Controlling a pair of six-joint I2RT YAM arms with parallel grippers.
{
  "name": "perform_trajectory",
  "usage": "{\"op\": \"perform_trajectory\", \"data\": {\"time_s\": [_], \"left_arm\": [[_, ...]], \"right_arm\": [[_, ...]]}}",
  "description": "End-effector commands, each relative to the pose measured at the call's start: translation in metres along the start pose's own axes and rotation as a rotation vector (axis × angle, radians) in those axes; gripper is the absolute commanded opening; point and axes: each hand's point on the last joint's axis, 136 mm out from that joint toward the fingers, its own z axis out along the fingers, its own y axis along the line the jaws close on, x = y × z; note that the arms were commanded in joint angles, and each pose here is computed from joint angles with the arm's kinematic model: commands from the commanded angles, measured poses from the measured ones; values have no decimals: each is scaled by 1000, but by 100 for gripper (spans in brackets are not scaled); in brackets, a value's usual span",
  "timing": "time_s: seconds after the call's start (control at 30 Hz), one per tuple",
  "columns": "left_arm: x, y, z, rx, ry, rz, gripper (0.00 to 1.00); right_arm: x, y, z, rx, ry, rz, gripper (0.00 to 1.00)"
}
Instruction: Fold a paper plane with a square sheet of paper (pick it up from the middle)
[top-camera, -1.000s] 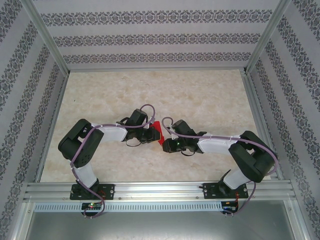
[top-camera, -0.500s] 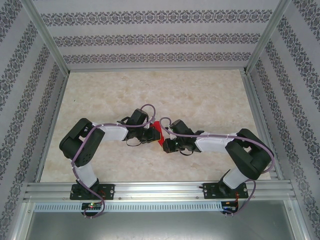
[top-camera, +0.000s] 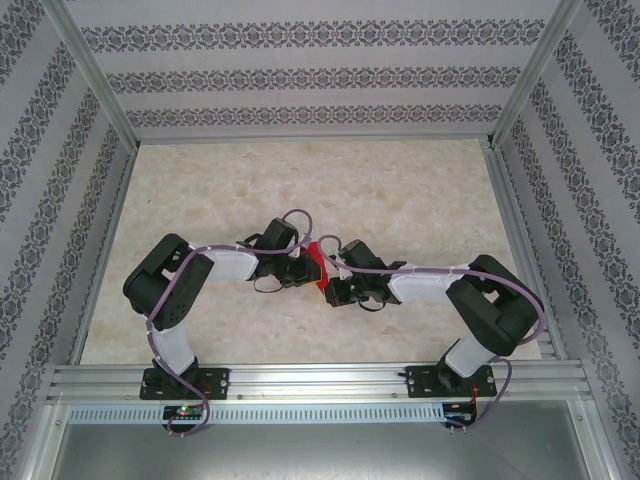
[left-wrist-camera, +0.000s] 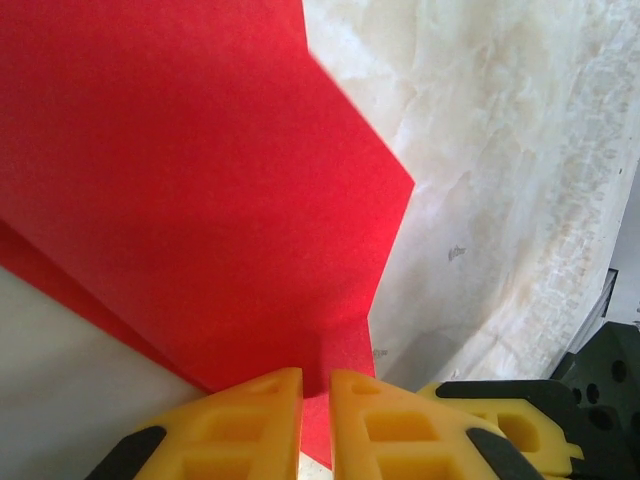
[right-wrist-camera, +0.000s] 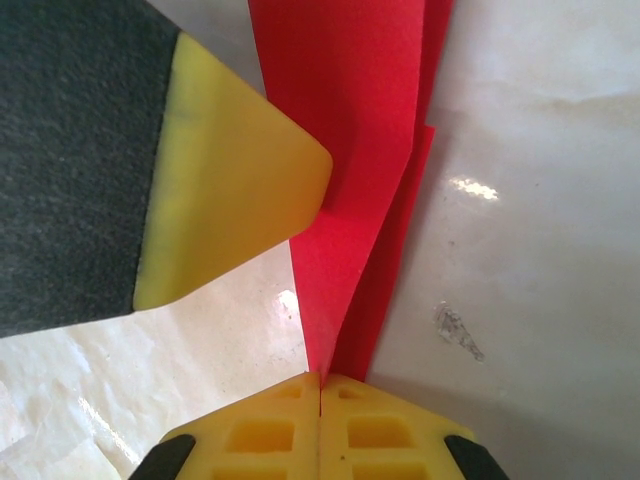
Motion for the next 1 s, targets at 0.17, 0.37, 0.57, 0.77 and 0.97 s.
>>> {"op": "perform_trajectory", "data": {"time_s": [0.17, 0.37, 0.57, 0.77, 0.97], "left_arm": [[3, 15, 4, -84, 13, -1, 15], [4, 19, 5, -103, 15, -8, 15], [4, 20, 5, -107, 15, -8, 15], [5, 20, 5, -105, 16, -8, 15], [6, 21, 5, -105, 19, -10, 15]], "right_arm": [[-5, 4, -8, 7, -18, 19, 15], [-23, 20, -35, -25, -125, 31, 20], [-22, 33, -23, -59, -85, 13, 16], [-18, 34, -10, -77, -47, 5, 13], [-11, 27, 3, -71, -9, 23, 12]]}}
